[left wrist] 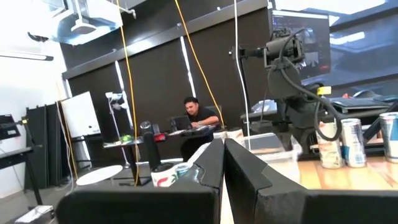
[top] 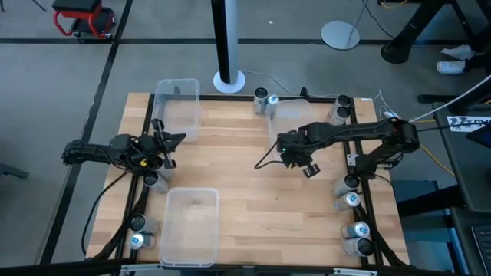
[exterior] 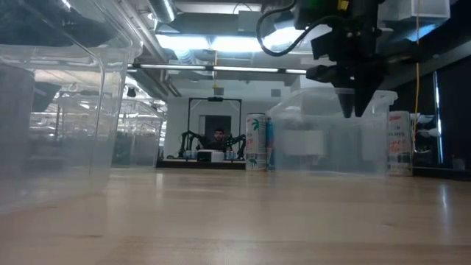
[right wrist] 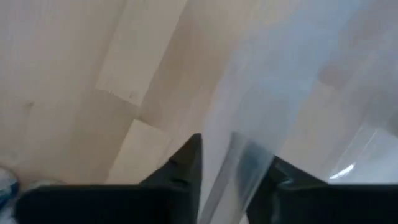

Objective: Sort soda cans
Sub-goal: Move the top right transparent bin to the bottom right of the table

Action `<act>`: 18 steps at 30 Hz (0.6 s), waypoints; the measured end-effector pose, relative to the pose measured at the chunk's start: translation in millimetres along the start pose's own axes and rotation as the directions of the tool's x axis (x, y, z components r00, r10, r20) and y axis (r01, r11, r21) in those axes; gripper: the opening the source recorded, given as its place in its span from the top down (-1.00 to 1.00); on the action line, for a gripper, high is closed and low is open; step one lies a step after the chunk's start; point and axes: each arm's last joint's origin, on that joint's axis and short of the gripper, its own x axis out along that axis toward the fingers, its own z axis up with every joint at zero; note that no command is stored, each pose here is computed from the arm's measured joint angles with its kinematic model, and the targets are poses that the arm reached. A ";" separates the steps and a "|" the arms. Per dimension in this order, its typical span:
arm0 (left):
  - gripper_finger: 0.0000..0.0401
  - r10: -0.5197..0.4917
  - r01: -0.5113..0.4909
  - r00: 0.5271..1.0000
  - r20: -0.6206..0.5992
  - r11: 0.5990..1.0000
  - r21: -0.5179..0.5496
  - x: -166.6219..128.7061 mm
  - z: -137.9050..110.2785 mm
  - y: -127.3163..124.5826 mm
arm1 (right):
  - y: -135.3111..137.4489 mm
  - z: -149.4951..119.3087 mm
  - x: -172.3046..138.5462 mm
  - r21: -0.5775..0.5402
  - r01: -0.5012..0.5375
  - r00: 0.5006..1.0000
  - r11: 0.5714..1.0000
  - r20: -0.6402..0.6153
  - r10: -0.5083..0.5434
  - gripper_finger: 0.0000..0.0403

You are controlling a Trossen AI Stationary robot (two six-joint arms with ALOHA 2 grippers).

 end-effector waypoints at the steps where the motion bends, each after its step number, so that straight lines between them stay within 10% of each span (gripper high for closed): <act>1: 0.97 0.000 0.000 1.000 0.001 1.000 0.001 0.0 0.1 0.0 | 0.1 0.0 -0.1 -0.001 -0.002 1.000 1.000 0.001 0.002 0.76; 18: 0.97 0.003 -0.003 1.000 0.008 1.000 0.008 0.0 0.8 0.3 | 7.7 5.1 -0.3 0.036 0.000 1.000 0.999 0.006 -0.001 0.91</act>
